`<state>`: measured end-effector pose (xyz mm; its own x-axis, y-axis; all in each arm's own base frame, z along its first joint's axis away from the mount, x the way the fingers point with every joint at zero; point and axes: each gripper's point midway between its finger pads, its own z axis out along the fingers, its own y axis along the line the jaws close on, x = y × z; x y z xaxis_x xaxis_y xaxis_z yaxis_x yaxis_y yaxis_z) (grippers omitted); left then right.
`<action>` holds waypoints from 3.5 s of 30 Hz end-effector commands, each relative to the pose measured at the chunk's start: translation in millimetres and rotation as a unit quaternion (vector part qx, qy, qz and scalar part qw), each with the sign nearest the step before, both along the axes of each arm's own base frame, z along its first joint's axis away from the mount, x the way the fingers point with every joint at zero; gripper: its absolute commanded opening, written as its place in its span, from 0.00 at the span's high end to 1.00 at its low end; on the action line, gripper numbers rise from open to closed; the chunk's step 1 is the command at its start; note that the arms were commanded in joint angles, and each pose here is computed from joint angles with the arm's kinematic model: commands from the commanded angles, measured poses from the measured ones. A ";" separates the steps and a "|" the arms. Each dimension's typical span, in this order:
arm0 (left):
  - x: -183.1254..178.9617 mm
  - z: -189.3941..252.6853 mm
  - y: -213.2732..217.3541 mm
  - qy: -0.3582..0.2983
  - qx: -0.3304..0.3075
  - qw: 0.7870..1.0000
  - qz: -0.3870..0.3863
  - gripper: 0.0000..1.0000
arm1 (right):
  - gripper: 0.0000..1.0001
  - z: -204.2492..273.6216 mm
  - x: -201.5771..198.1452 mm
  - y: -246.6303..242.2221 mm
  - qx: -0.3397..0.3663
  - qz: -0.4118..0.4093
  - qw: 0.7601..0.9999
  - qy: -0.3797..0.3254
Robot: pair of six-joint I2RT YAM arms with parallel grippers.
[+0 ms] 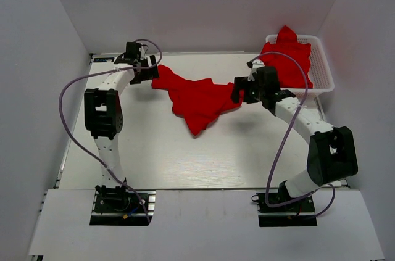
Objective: Fold and stack the t-shirts
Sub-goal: Move the tshirt to the center of the board, then flatten out the tshirt
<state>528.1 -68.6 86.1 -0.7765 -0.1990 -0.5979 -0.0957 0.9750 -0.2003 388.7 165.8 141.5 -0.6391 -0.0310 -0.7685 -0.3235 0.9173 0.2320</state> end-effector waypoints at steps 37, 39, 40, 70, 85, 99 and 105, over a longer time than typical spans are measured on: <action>-8.5 47.7 -20.7 -0.159 0.009 0.987 -0.031 1.00 | 0.10 -47.6 -134.8 128.4 -0.110 0.212 0.971 0.000; -21.9 54.8 -12.4 -0.155 0.015 0.988 -0.010 1.00 | 0.10 -53.4 -139.9 136.9 -0.111 0.218 0.970 -0.004; -27.6 75.1 -8.9 -0.175 0.018 0.984 -0.003 1.00 | 0.10 -56.6 -136.7 135.0 -0.121 0.205 0.971 -0.011; -90.8 158.9 1.9 -0.290 -0.013 0.957 0.022 1.00 | 0.77 -74.6 -90.0 134.5 -0.013 -0.001 0.991 -0.136; -101.9 171.5 -1.2 -0.309 -0.016 0.951 0.003 1.00 | 0.77 -75.0 -120.6 160.7 -0.016 0.155 0.979 -0.135; -102.8 169.4 -0.8 -0.305 -0.015 0.952 0.004 1.00 | 0.66 -77.8 -84.5 173.7 -0.047 0.098 0.984 -0.140; -102.4 192.9 2.9 -0.329 -0.014 0.944 0.013 1.00 | 1.00 -53.3 -70.8 134.5 -0.067 -0.008 0.984 -0.166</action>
